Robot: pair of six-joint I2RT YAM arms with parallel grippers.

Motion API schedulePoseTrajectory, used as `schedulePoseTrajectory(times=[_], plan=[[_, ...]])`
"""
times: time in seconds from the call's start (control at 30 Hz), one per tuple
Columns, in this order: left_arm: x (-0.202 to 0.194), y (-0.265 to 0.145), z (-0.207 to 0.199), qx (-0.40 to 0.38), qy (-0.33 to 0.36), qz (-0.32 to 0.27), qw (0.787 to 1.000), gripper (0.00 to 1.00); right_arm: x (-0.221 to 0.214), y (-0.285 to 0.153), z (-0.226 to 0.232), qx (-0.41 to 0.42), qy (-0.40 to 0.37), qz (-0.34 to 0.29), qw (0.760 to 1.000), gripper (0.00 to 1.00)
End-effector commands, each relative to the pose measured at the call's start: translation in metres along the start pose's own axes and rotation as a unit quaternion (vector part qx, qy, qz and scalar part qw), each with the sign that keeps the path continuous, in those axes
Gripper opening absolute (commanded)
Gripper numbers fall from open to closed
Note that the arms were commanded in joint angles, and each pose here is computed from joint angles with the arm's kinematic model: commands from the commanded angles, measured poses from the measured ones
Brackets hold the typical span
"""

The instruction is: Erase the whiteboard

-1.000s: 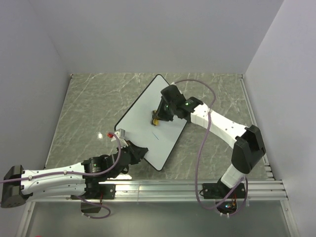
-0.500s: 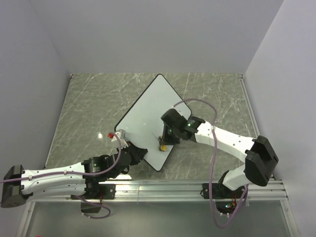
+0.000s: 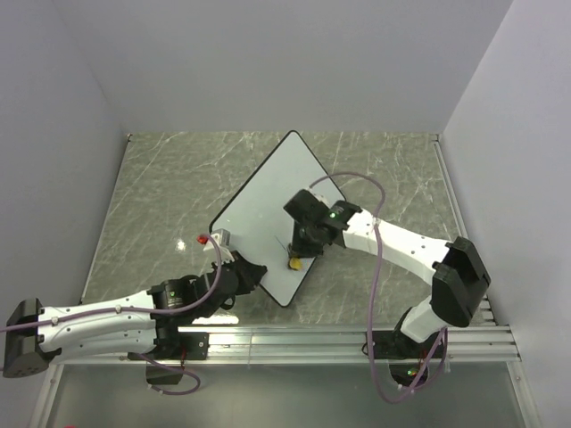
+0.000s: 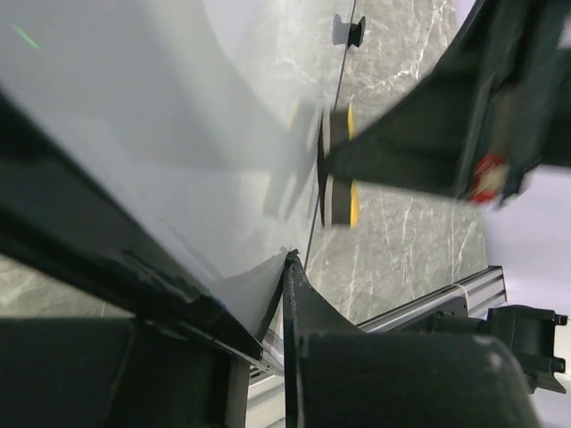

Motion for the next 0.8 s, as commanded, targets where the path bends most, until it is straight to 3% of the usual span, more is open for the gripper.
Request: schedulePoseTrajectory(times=[0.0, 0.13, 0.37, 0.77], plan=[[-0.077, -0.028, 0.042, 0.026, 0.139, 0.212, 0.967, 0.00, 0.032, -0.028, 0.073, 0.103, 0.002, -0.040, 0.994, 0.00], [-0.069, -0.024, 0.035, 0.022, 0.144, 0.205, 0.968, 0.00, 0.032, -0.037, 0.107, 0.135, -0.005, -0.028, 0.990, 0.00], [-0.055, -0.024, 0.027, 0.016, 0.133, 0.190, 0.973, 0.00, 0.029, -0.041, 0.116, 0.155, -0.004, -0.020, 0.988, 0.00], [-0.014, -0.019, 0.012, 0.011, 0.125, 0.160, 0.979, 0.00, -0.009, -0.019, 0.043, 0.084, -0.013, 0.006, 0.996, 0.00]])
Point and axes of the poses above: each gripper's point midway between its finger pads, its own y axis out along the fingers, its own z axis along the line the jaws close on, x = y × z, the point moved 1 cm from there along -y, back along the fingers, and after that the axes turned 6 degrees about y, right-handed, at the moved point
